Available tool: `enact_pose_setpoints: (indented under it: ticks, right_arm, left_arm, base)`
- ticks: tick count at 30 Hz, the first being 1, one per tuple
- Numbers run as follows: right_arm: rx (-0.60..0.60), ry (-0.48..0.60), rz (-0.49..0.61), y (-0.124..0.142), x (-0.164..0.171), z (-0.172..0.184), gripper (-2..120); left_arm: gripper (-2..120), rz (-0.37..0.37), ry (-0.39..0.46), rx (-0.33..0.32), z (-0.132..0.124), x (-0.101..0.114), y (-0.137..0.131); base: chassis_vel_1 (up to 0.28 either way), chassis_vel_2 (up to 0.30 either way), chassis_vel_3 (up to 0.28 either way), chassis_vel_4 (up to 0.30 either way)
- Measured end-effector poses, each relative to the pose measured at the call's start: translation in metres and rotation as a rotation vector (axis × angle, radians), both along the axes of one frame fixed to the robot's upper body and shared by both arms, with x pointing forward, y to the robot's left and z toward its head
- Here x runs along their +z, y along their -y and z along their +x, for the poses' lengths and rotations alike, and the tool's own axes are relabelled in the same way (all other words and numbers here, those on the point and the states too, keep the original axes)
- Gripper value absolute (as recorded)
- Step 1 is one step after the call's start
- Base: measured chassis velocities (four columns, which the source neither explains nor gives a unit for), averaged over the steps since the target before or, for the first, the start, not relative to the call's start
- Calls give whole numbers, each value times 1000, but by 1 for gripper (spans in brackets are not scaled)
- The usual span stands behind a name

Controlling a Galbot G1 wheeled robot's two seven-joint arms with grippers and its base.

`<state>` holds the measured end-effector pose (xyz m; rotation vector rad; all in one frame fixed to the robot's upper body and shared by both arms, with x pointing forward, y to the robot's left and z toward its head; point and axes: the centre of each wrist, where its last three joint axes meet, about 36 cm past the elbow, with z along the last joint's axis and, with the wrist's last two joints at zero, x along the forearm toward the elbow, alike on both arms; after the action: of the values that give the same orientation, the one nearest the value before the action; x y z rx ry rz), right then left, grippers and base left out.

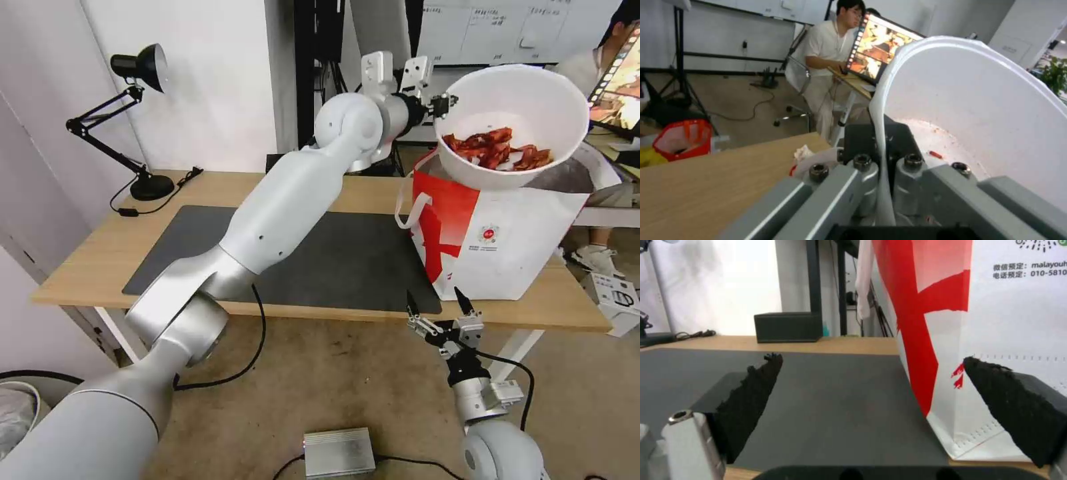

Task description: Pick up the trash from the table and place it into the takeout bag.

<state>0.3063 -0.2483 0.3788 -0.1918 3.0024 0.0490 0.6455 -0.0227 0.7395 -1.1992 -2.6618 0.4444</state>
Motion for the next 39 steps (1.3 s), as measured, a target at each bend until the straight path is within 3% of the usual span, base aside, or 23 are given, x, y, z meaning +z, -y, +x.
enact_pose_setpoints:
  ticks: [21,39]
  right_arm:
    - [0,0,0,0,0,0,100]
    - [0,0,0,0,0,0,100]
  left_arm:
    - [0,33,-17,60,2,-17,9]
    - [0,153,-5,50,-3,-33,21]
  base:
    - [0,0,0,0]
    - [0,0,0,0]
